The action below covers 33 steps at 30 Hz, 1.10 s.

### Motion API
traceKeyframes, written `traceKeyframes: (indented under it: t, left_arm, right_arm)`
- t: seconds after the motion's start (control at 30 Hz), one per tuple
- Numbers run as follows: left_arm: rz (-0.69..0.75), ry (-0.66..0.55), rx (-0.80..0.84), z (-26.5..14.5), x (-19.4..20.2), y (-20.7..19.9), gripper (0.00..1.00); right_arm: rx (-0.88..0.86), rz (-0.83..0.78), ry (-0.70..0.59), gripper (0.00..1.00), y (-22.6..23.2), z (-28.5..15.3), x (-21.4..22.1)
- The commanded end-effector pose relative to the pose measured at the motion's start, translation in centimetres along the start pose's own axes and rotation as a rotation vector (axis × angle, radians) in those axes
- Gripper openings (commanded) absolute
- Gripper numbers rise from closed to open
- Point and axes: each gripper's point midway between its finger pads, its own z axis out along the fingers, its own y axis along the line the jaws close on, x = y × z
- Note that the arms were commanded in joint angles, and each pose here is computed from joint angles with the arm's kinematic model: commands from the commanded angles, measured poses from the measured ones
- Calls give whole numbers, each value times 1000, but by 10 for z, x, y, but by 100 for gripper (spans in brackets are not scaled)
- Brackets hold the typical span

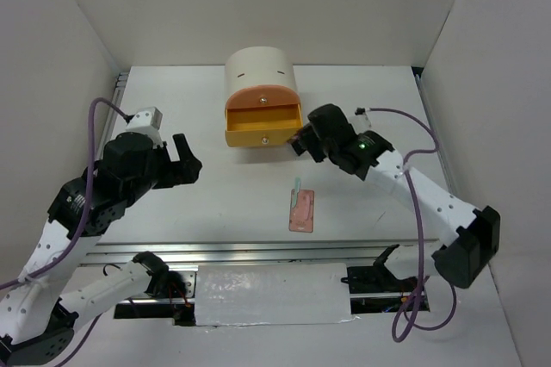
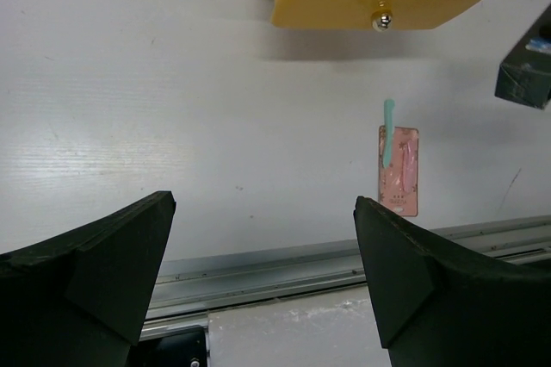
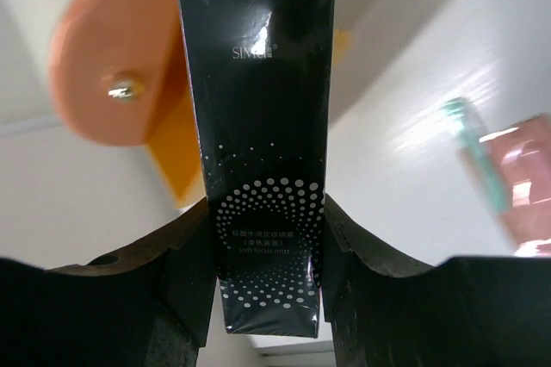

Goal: Organize the makeup

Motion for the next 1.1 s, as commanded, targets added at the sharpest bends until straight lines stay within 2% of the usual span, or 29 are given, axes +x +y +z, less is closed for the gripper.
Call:
traceKeyframes:
  t: [0.0,0.07,0.1,0.13,0.2,0.23,0.4,0.63,0.77,0.97,1.07]
  left_arm:
    - [-3,-49,41,-10,-9,-3,99]
    - [-3,-56,36,-13,-8,0,99]
    - [-5,-57,33,-14,-7,2,99]
    - [-4,-58,30,-15,-6,3,99]
    - [-6,-60,26,-17,-5,5,99]
    - [-8,-62,29,-19,-5,6,99]
    - [-12,-59,41,-23,-3,5,99]
    - [7,-77,46,-31,-8,7,99]
    - [27,-81,33,-34,-7,12,99]
    - [54,-65,44,-33,-1,12,99]
    - [73,-57,80,-33,0,6,99]
  right_arm:
    - [-140,207,-73,0,83,-22,0]
    - [-56,239,-97,0,83,-6,16]
    - [-81,286,-101,0,107,-14,15]
    - [14,291,-115,0,94,8,27]
    - [33,373,-109,0,114,7,29]
    - [108,386,-121,0,103,23,40]
    - [68,490,-105,0,131,32,53]
    - [66,492,-126,0,133,46,64]
    - [59,479,-149,9,131,56,64]
    - [58,465,-167,13,130,67,65]
    - [31,464,-165,23,136,70,64]
